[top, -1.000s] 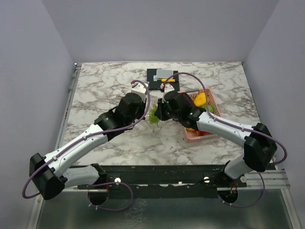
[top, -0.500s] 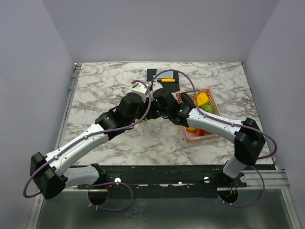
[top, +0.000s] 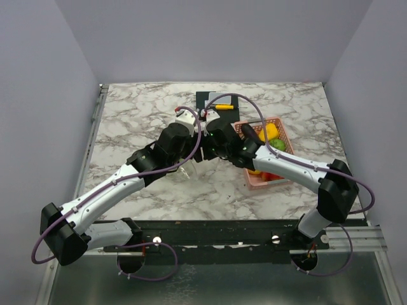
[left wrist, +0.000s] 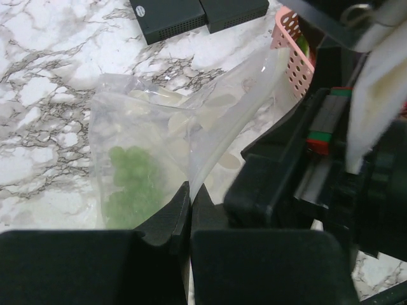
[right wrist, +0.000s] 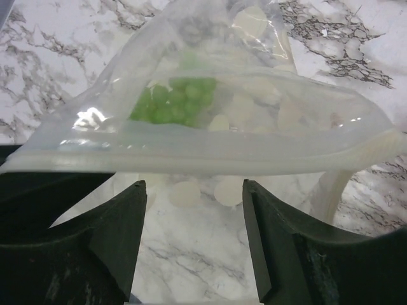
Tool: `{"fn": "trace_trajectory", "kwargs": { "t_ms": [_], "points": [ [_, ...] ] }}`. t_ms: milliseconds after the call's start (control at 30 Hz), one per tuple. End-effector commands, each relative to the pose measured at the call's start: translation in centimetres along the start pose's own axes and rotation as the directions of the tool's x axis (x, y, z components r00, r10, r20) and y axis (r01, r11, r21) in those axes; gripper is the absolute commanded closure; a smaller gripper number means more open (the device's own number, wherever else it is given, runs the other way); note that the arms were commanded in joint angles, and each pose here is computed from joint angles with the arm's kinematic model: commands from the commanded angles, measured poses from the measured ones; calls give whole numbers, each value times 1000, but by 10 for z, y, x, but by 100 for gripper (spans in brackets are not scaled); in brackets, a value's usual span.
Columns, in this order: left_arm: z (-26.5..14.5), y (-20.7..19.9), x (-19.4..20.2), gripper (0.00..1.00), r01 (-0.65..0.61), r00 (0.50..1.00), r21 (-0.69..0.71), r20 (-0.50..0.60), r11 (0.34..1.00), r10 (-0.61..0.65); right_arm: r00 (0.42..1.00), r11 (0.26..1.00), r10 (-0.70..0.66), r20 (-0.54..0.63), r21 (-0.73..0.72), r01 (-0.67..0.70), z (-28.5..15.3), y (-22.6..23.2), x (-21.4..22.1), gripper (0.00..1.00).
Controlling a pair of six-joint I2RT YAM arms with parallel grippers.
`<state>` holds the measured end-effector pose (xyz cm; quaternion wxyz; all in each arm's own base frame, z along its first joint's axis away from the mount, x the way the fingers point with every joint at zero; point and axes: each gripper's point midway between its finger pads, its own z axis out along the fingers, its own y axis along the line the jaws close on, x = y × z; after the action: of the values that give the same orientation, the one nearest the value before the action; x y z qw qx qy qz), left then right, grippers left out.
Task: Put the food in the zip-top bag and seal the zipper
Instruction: Place the fake fruit in the zipper food storage bag.
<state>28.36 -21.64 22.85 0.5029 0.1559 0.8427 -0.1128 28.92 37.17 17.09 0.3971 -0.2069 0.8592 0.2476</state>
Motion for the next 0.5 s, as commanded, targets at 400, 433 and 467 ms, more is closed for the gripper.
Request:
{"fn": "trace_trajectory", "kwargs": {
  "t_ms": [400, 433, 467],
  "points": [
    [4, -3, -2, 100, 9, 1000, 4, 17, 1000, -9, 990, 998, 40, 133, 42, -46, -85, -13, -16, 35],
    [4, -3, -2, 100, 10, 1000, 4, 18, 1000, -10, 989, 996, 45, 138, 66, -54, -91, -19, -16, 35],
    [4, -3, -2, 100, 9, 1000, 4, 18, 1000, -9, 988, 995, 48, 145, 82, -60, -96, -23, -17, 35]
  ]
}}
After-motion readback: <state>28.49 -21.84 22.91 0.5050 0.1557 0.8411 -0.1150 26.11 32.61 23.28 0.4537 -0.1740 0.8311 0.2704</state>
